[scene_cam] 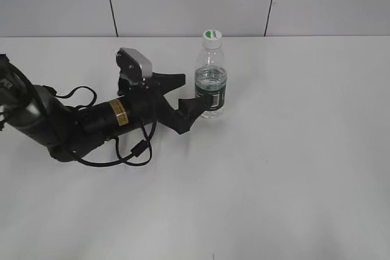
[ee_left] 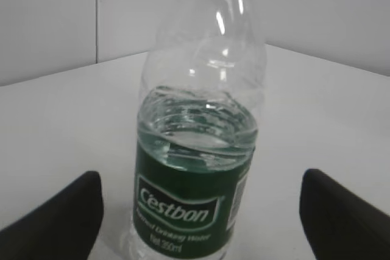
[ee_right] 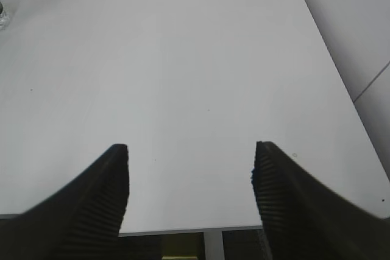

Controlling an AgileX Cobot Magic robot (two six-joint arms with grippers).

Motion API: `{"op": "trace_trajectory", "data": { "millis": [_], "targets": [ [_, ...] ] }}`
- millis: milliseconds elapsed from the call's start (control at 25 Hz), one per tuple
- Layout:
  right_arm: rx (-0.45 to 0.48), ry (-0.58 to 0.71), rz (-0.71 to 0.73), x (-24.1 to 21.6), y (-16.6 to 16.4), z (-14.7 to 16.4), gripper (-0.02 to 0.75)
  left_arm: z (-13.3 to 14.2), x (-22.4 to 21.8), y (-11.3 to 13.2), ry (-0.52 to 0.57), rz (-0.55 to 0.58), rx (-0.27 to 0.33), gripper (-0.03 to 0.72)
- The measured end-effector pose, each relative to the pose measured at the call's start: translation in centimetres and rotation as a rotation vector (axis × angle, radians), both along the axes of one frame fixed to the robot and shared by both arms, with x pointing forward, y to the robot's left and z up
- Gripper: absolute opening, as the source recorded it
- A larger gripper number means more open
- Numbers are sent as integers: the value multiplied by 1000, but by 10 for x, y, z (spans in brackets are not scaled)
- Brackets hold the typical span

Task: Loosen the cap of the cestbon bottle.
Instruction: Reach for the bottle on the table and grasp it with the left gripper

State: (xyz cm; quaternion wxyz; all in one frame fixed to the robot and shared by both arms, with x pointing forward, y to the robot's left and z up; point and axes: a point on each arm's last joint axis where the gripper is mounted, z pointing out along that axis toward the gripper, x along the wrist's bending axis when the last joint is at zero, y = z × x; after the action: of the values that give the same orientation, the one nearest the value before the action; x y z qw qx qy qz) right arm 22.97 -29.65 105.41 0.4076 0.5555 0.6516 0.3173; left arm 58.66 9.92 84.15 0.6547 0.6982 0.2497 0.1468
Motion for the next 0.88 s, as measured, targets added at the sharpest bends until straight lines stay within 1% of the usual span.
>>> {"op": "trace_trajectory", "data": {
  "millis": [160, 280, 400, 520, 760, 880],
  "targets": [
    [0, 0, 0, 0, 0, 0, 492, 4, 9, -12, -19, -9, 34, 591],
    [0, 0, 0, 0, 0, 0, 492, 5, 15, -17, -18, -2, 72, 591],
    [0, 0, 0, 0, 0, 0, 492, 4, 16, -17, -12, 7, 80, 591],
    [0, 0, 0, 0, 0, 0, 492, 1, 17, -17, -6, 18, 77, 590],
    [0, 0, 0, 0, 0, 0, 492, -15, 22, -23, -14, 1, 33, 590],
    [0, 0, 0, 0, 0, 0, 492, -19, 23, -28, -17, -8, 27, 590]
  ]
}}
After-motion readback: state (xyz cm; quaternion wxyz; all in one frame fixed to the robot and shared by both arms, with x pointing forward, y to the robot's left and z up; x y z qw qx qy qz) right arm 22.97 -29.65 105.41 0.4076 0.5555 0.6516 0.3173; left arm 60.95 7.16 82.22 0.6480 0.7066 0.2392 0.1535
